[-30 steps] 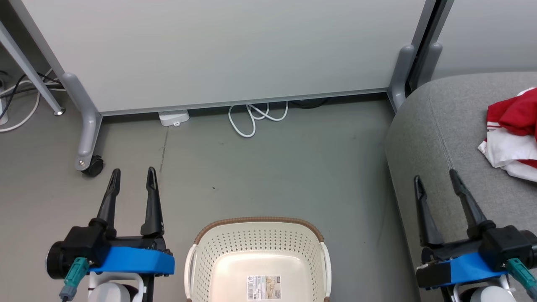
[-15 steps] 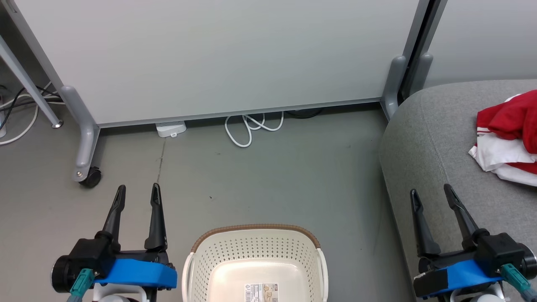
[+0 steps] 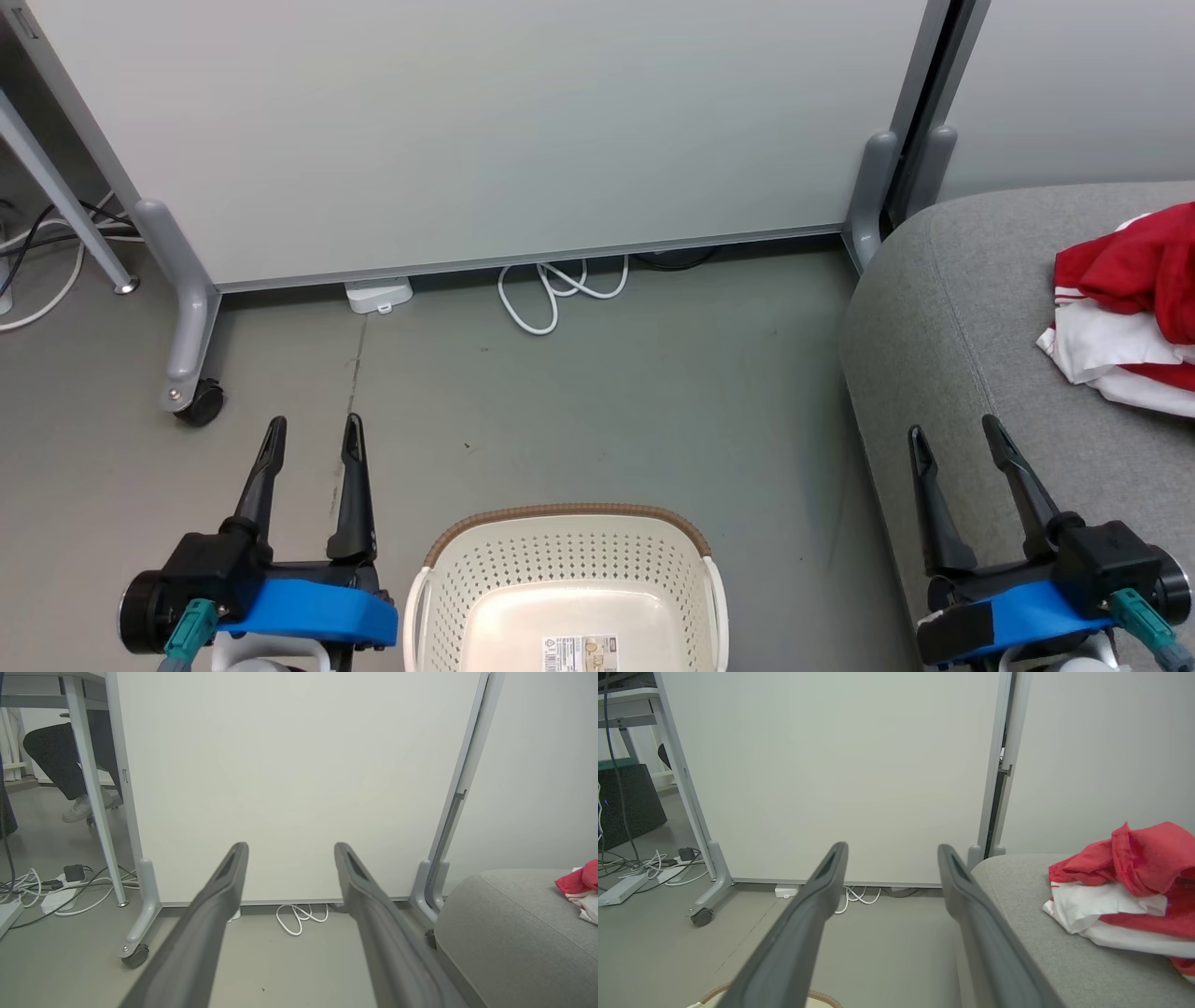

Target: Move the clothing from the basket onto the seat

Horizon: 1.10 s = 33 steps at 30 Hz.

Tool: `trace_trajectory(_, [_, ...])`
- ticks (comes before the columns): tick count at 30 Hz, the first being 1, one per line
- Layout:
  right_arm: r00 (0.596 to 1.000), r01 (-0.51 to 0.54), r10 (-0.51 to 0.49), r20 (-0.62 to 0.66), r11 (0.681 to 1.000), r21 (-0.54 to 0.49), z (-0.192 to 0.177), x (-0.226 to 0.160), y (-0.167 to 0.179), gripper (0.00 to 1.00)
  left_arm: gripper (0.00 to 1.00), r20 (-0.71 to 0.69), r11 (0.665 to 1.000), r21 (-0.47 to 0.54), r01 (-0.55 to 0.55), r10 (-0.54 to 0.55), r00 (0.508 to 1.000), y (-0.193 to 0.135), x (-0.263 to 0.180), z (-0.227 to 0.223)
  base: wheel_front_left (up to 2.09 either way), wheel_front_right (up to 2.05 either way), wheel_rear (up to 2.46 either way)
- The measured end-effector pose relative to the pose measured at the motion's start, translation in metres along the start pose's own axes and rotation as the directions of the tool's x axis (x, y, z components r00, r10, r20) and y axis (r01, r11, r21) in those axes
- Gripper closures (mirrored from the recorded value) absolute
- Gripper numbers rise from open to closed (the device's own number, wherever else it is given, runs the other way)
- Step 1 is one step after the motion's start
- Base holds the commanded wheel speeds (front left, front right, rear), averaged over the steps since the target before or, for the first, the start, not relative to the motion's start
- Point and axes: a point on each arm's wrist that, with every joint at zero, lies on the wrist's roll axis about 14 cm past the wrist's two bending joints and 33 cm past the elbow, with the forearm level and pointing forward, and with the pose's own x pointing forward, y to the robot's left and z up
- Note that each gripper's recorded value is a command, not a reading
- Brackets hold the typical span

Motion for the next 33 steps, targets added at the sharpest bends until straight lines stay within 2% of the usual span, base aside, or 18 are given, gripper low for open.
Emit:
trace_trajectory(1, [1.000, 0.000, 0.000, 0.000, 1.000, 0.000, 0.000, 0.000, 0.000, 0.00, 0.00, 0.000, 1.000, 0.000, 0.000, 0.000, 1.000, 0.000, 0.000, 0.000, 0.00, 0.00, 0.00])
trace_trajectory(2, [1.000, 0.000, 0.000, -0.001, 1.000, 0.000, 0.000, 0.000, 0.000, 1.00, 1.00, -0.001, 1.000, 0.000, -0.001, 0.001, 1.000, 0.000, 0.000, 0.000, 0.00, 0.00, 0.00])
trace_trajectory(7, [0.998, 0.006, -0.005, -0.057, 1.000, 0.012, -0.017, -0.006, -0.001, 1.00, 1.00, -0.072, 1.000, -0.017, -0.017, 0.015, 0.997, 0.003, -0.011, -0.022, 0.00, 0.00, 0.00])
trace_trajectory(17, [0.994, 0.078, -0.061, -0.089, 0.976, 0.203, -0.022, -0.008, -0.011, 1.00, 1.00, -0.101, 0.977, -0.195, -0.084, 0.065, 0.993, 0.012, -0.012, -0.026, 0.00, 0.00, 0.00])
trace_trajectory(23, [0.990, 0.116, -0.086, -0.110, 0.945, 0.307, -0.025, -0.009, -0.016, 1.00, 1.00, -0.112, 0.948, -0.294, -0.119, 0.090, 0.990, 0.017, -0.011, -0.026, 0.00, 0.00, 0.00])
trace_trajectory(33, [0.984, 0.166, -0.117, -0.133, 0.873, 0.459, -0.028, -0.010, -0.022, 1.00, 1.00, -0.129, 0.886, -0.436, -0.160, 0.114, 0.985, 0.022, -0.010, -0.026, 0.00, 0.00, 0.00])
